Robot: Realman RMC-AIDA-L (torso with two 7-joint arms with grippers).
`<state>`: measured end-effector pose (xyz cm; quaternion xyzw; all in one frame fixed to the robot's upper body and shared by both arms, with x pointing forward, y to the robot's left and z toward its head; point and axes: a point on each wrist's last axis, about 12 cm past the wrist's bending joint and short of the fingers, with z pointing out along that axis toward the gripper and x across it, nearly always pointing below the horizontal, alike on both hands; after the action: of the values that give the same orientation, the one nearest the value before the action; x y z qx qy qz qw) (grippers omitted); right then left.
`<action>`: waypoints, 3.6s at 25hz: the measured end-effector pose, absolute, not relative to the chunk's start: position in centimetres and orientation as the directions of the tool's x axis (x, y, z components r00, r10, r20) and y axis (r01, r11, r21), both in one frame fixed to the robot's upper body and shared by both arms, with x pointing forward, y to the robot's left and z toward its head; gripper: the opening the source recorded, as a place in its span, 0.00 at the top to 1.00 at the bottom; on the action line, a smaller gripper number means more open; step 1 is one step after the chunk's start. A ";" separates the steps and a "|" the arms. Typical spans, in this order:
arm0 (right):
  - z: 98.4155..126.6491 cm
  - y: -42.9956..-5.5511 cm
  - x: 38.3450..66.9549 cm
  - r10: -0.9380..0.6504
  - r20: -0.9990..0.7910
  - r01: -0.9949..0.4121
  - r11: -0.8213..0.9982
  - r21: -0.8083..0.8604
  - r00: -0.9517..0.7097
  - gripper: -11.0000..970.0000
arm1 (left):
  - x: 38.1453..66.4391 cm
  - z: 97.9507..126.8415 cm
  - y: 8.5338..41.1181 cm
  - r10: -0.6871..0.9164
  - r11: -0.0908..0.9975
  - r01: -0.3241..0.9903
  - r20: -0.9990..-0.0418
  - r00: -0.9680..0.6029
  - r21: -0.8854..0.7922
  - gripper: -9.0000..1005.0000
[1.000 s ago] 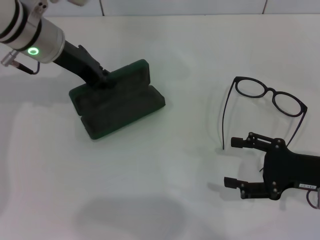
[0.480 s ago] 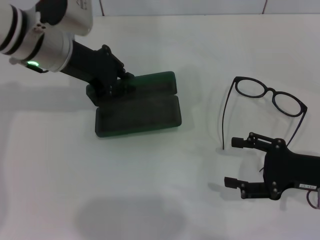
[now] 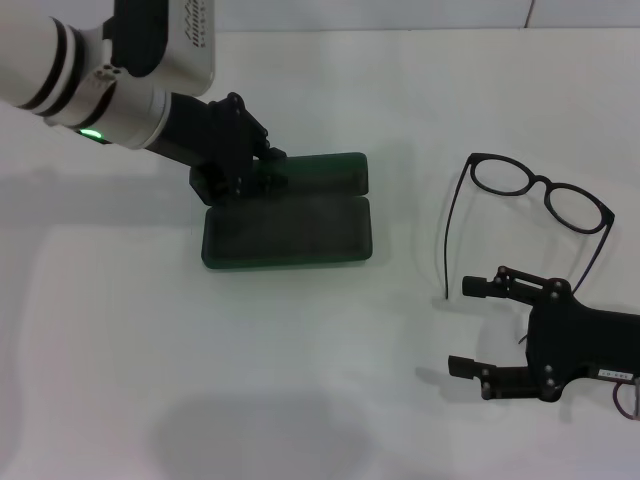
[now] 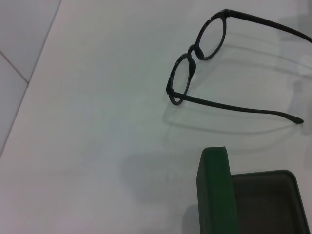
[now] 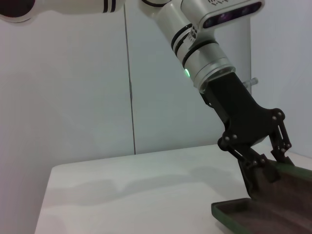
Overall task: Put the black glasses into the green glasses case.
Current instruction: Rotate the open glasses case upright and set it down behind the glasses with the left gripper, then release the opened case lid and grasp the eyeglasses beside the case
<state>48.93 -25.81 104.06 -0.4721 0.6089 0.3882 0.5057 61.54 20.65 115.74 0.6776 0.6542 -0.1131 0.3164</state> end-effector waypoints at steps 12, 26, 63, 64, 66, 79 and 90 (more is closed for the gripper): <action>104.0 -25.9 48.9 -0.183 -0.982 -0.968 0.250 -0.003 -0.044 0.10 | 60.0 114.1 20.2 0.826 0.051 0.936 -0.541 0.157 0.349 0.72; 104.1 -26.0 48.9 -0.182 -0.982 -0.967 0.254 0.005 -0.053 0.10 | 59.9 115.6 22.6 0.680 0.323 0.931 -0.726 -0.103 0.171 0.35; 117.4 -28.1 60.2 -0.516 -0.752 -0.869 0.471 0.150 -0.410 0.12 | 44.4 104.9 32.9 0.238 0.440 0.879 -0.921 -0.308 -0.181 0.12; 118.3 -27.9 61.0 -0.536 -0.727 -0.858 0.492 0.145 -0.430 0.12 | 44.4 104.9 32.9 0.237 0.438 0.880 -0.921 -0.309 -0.182 0.12; 119.5 -27.6 62.2 -0.572 -0.668 -0.833 0.537 0.134 -0.476 0.12 | 44.5 104.9 32.8 0.237 0.435 0.882 -0.922 -0.307 -0.182 0.12; 119.2 -23.5 66.0 -0.727 -0.471 -0.816 0.577 -0.024 -0.500 0.16 | 45.6 105.0 31.7 0.248 0.392 0.901 -0.922 -0.297 -0.185 0.12; 116.1 -21.0 65.5 -0.774 -0.427 -0.841 0.538 -0.056 -0.467 0.19 | 45.6 105.0 31.8 0.249 0.394 0.900 -0.921 -0.299 -0.186 0.12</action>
<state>65.53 -20.99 116.08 -0.4735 0.8527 0.0810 0.2052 45.62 31.76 105.03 0.4028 0.7133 -0.3751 0.4338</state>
